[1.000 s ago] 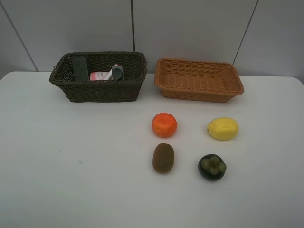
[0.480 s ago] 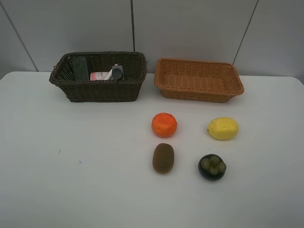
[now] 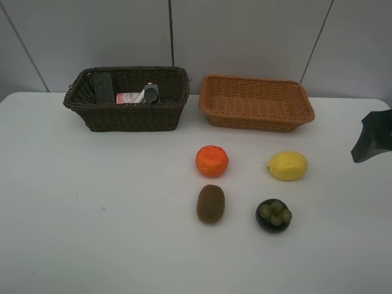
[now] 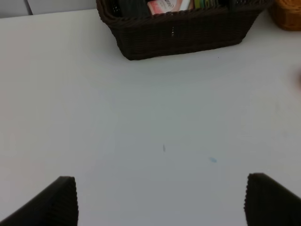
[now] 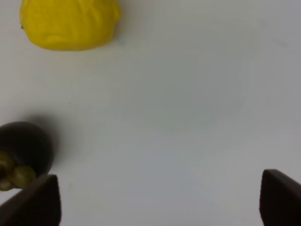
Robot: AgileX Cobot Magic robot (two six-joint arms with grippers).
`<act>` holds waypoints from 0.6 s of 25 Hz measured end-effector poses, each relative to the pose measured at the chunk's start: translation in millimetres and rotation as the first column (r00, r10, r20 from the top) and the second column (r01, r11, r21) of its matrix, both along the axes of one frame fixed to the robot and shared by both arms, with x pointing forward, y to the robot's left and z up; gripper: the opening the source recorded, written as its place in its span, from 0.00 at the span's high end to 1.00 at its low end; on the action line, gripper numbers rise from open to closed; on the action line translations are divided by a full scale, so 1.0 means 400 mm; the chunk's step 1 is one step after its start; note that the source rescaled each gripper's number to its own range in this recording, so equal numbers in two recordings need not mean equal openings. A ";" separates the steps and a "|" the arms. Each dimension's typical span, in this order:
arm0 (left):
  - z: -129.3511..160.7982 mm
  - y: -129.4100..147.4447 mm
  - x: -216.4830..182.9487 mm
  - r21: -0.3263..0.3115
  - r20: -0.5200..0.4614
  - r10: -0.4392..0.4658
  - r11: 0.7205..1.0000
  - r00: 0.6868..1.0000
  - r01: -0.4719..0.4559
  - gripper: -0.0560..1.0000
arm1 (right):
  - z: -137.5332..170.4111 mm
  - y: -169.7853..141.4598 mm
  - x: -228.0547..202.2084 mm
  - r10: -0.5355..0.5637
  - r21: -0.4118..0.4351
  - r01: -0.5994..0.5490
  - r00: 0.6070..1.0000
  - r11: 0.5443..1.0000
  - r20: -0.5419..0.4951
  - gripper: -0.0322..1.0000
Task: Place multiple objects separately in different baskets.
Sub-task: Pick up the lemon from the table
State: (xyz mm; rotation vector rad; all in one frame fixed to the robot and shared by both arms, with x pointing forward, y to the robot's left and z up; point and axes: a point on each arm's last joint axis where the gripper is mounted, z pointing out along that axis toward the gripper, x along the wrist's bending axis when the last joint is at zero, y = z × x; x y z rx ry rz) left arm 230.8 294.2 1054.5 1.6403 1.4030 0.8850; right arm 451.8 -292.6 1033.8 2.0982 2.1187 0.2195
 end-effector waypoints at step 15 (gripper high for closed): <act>0.000 0.000 0.000 -0.001 0.000 0.001 1.000 1.000 -0.001 0.07 | -0.166 0.146 0.161 0.507 -0.033 -0.514 0.853 0.857 -0.126 0.00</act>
